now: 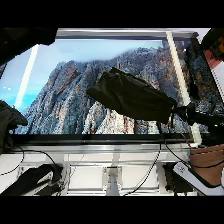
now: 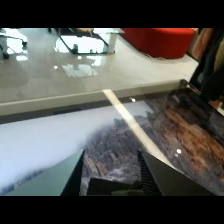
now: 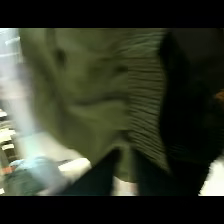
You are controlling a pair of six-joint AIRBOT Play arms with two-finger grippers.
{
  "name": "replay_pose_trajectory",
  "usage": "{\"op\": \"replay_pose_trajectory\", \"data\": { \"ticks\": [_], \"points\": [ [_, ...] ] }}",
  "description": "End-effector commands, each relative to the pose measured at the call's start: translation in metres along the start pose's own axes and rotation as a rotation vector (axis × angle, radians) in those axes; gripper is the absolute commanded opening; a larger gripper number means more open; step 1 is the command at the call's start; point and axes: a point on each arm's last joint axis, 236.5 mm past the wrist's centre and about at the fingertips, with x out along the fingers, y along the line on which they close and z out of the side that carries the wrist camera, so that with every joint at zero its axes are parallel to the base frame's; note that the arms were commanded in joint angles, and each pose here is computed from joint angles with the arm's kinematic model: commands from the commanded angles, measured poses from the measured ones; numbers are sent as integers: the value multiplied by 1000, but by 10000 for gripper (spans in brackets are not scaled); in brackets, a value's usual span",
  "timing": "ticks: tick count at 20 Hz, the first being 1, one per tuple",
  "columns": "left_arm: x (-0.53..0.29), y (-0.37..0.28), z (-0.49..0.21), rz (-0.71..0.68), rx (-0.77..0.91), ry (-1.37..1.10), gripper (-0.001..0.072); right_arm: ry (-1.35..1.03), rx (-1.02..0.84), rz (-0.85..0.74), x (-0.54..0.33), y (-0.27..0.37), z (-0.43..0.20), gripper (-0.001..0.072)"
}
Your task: Fold the clothes and pants, and hang the long-sleeved shirts on hangers.
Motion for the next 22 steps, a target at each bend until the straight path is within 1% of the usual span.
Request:
{"op": "replay_pose_trajectory", "data": {
  "ticks": [1, 4, 9, 10, 15, 20, 22],
  "points": [
    [-15, -7, 1, -15, 22, 20, 411, 44, 63, 100, -4, -3, -4, 705],
    [-15, -7, 1, -16, 21, 21, 411, 86, 217, 3, 4, -19, -14, 700],
    [-15, -7, 0, -16, 22, 21, 411, 178, 244, -183, 12, -49, -40, 710],
    [-15, -7, 0, -16, 21, 21, 411, 175, 261, -193, 14, -49, -40, 710],
    [-15, -8, -1, -20, 22, 28, 411, 230, 226, -203, 26, -45, -51, 710],
    [-16, -11, -8, -34, 21, 57, 410, 251, 310, -213, 41, -66, -51, 708],
    [-16, -11, -8, -34, 21, 57, 411, 259, 301, -191, 49, -70, -47, 699]
  ]
}}
